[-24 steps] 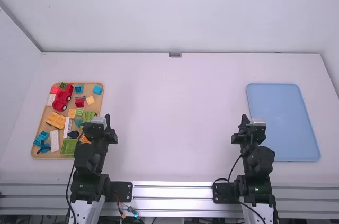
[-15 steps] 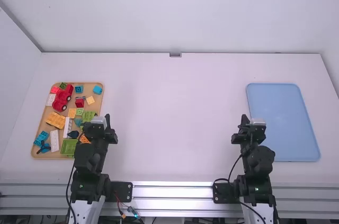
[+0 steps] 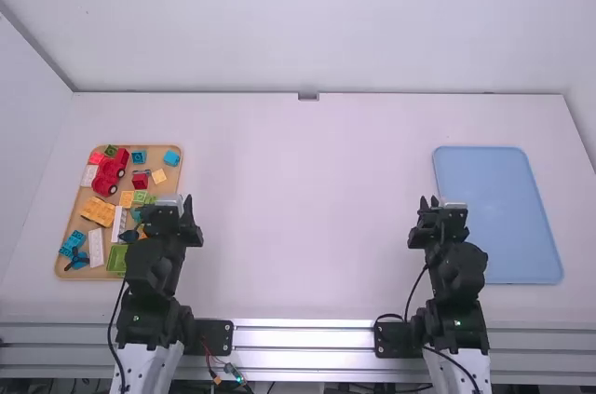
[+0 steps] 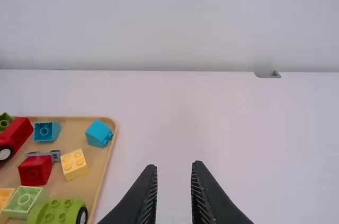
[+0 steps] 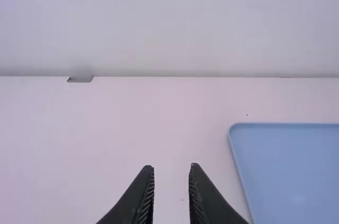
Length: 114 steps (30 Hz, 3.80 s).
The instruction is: Assemble lego blocks to make yellow taxi
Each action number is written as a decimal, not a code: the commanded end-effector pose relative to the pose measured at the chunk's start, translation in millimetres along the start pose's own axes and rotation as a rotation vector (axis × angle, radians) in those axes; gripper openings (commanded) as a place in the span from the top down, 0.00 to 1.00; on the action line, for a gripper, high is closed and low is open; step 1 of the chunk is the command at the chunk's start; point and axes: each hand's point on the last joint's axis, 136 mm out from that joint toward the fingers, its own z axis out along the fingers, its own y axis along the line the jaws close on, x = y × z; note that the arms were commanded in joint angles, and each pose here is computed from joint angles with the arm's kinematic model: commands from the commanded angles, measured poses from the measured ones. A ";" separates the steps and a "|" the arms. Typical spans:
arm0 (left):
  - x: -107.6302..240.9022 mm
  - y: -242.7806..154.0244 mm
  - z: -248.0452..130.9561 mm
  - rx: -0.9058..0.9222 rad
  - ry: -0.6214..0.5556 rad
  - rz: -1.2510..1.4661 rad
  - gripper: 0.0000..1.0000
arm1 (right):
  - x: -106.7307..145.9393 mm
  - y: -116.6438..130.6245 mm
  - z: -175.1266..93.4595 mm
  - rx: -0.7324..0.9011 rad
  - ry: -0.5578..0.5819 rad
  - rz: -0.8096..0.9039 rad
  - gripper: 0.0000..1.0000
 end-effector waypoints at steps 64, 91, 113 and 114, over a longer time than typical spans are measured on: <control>133.0 264.2 75.3 -0.842 1.089 -0.888 0.01 | -89.1 76.5 142.2 -0.302 0.255 -0.229 0.01; 164.3 259.0 72.7 -0.841 1.075 -0.884 0.11 | -89.1 76.7 142.2 -0.302 0.255 -0.230 0.02; 170.8 258.8 74.4 -0.840 1.058 -0.880 0.41 | -89.2 76.8 142.2 -0.302 0.255 -0.230 0.02; 170.1 259.9 76.3 -0.838 1.049 -0.879 0.43 | -89.2 76.8 142.2 -0.302 0.255 -0.230 0.02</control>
